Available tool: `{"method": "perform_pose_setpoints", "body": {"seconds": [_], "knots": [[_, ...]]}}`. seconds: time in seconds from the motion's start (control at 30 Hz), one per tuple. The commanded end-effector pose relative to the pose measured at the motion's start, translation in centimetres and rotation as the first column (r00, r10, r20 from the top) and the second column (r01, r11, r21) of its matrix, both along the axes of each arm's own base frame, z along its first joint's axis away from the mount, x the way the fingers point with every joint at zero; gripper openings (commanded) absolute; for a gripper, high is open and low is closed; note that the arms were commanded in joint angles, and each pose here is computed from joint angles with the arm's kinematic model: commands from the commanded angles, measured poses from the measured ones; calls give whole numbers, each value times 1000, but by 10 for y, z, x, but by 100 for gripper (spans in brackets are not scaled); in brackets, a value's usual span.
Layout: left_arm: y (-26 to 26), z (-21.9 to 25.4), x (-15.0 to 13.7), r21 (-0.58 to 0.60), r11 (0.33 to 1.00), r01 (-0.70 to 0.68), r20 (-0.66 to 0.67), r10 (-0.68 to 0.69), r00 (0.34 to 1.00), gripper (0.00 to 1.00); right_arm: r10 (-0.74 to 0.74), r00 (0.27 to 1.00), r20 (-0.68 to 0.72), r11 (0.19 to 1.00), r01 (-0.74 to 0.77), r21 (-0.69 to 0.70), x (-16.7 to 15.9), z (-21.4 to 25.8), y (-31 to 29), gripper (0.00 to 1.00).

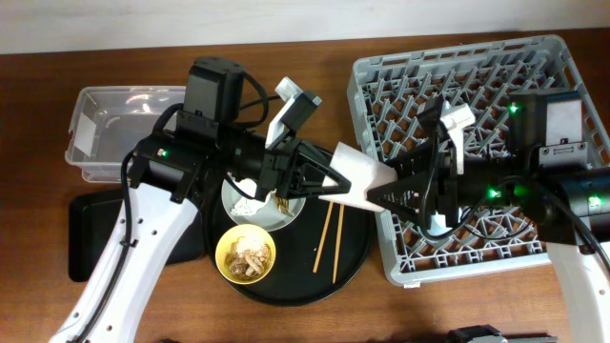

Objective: Sort waste into correct bins and load items into the dishwasher rack
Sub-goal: 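Hand the pink cup from the left gripper to the right gripper, then place the pink cup in the dish rack beside the blue cup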

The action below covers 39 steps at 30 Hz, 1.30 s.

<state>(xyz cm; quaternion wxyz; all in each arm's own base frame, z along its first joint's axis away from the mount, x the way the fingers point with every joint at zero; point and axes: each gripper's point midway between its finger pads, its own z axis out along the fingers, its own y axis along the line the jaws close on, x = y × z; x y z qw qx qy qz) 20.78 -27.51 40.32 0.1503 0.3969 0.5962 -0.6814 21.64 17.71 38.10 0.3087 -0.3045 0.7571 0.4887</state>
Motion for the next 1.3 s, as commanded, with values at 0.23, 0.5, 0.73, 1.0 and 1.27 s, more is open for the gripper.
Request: {"method": "perform_pose_setpoints", "body": {"seconds": [0.23,0.5,0.73,1.0,1.27], "knots": [[1,8,-3,-27,1000,9,54,-8,999,0,40,999,-12,999,-40,8,-6,0,7,68],[-1,4,2,-2,1000,-26,62,26,998,99,-114,994,3,992,114,-50,12,-4,-20,52],[1,-51,49,277,902,-330,113,311,944,99,-805,582,-117,554,666,-500,34,-73,-166,52],[6,-66,54,356,857,-373,111,358,927,99,-980,199,8,126,649,-750,18,-109,-245,53],[7,-68,52,367,854,-368,100,357,929,99,-977,199,-78,167,483,-859,45,-159,-255,53]]}}
